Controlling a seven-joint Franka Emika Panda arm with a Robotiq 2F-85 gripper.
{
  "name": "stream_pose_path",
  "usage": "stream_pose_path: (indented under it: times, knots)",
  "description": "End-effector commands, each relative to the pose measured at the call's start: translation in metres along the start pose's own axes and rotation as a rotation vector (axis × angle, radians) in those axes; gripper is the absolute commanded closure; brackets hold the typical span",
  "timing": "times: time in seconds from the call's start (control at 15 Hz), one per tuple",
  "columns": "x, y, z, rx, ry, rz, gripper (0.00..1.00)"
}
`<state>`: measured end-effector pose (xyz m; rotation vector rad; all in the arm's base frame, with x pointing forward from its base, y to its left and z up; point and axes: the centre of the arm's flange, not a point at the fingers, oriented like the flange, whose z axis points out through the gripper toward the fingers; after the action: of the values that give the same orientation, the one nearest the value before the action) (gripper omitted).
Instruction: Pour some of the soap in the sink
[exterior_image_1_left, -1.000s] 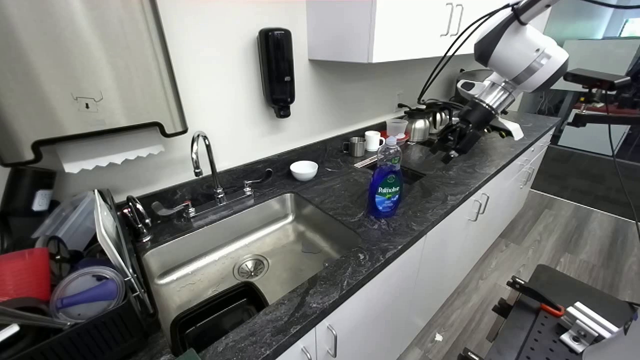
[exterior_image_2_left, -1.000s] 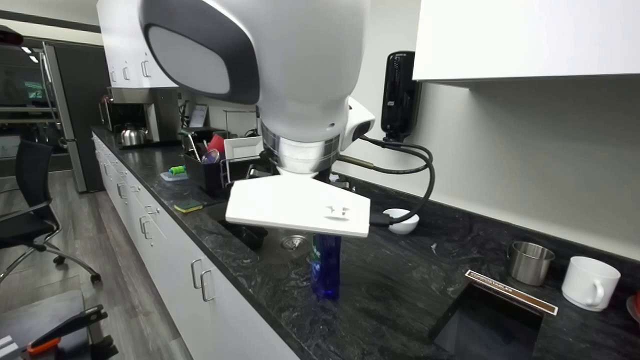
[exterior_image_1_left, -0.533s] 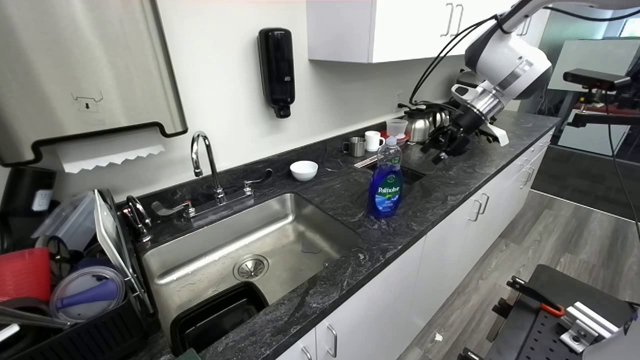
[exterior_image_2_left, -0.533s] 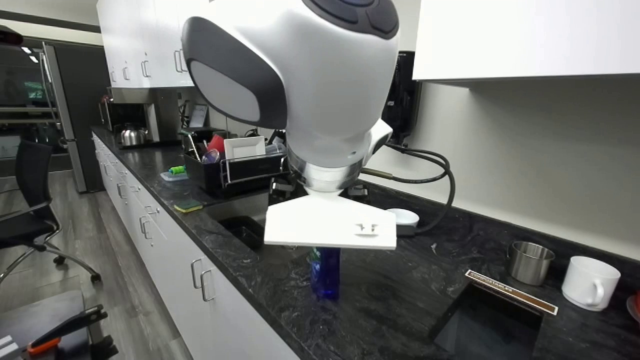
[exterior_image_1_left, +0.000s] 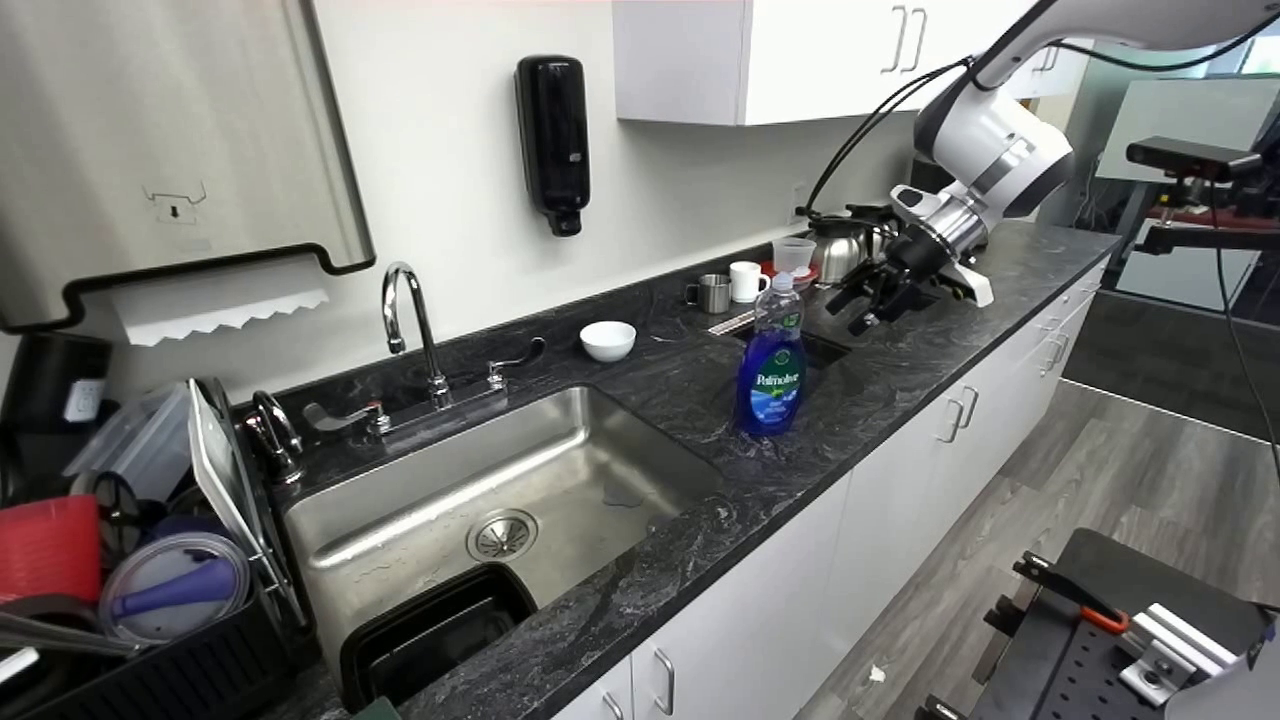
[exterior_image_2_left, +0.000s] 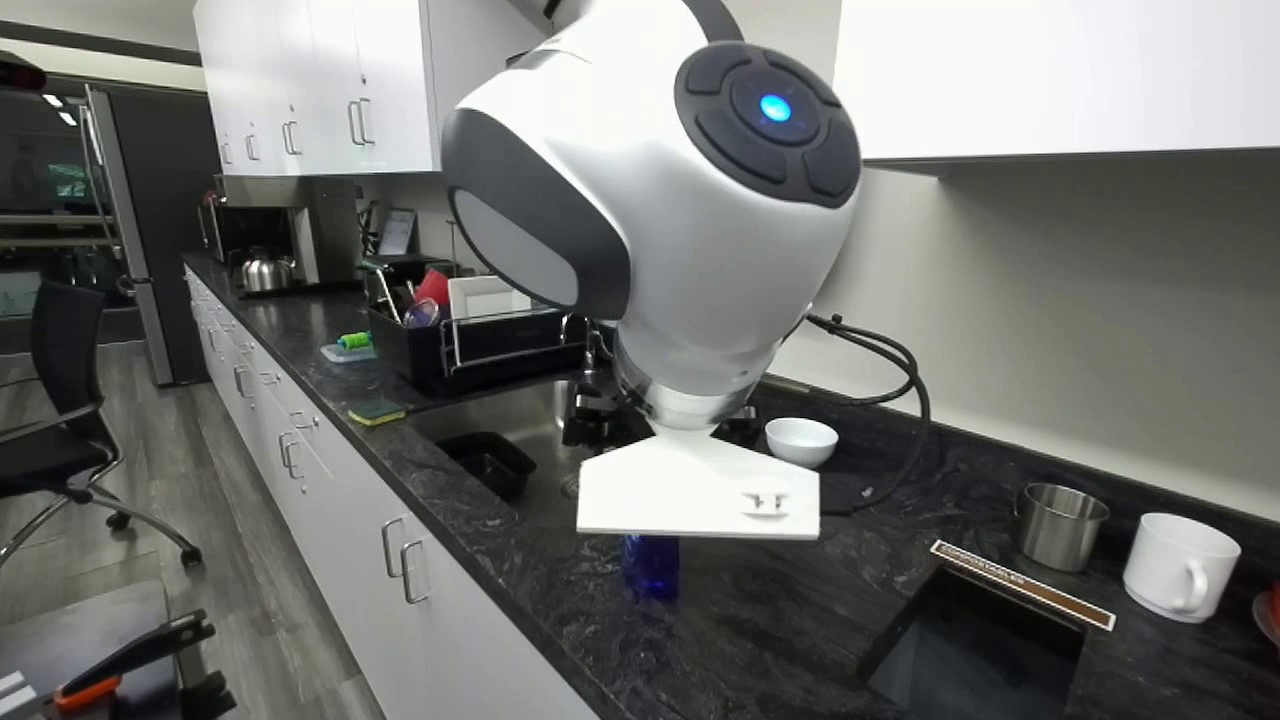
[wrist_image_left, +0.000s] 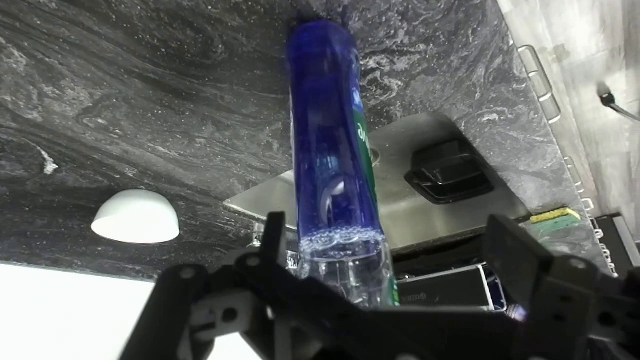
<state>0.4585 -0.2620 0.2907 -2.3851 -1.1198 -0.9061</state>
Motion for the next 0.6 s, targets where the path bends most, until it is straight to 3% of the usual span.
stream_pose_path:
  times: [0.0, 0.53]
  knots:
    - [-0.010, 0.018, 0.006, 0.029, 0.079, -0.022, 0.00]
    - [-0.029, 0.029, 0.021, 0.060, 0.195, -0.026, 0.00]
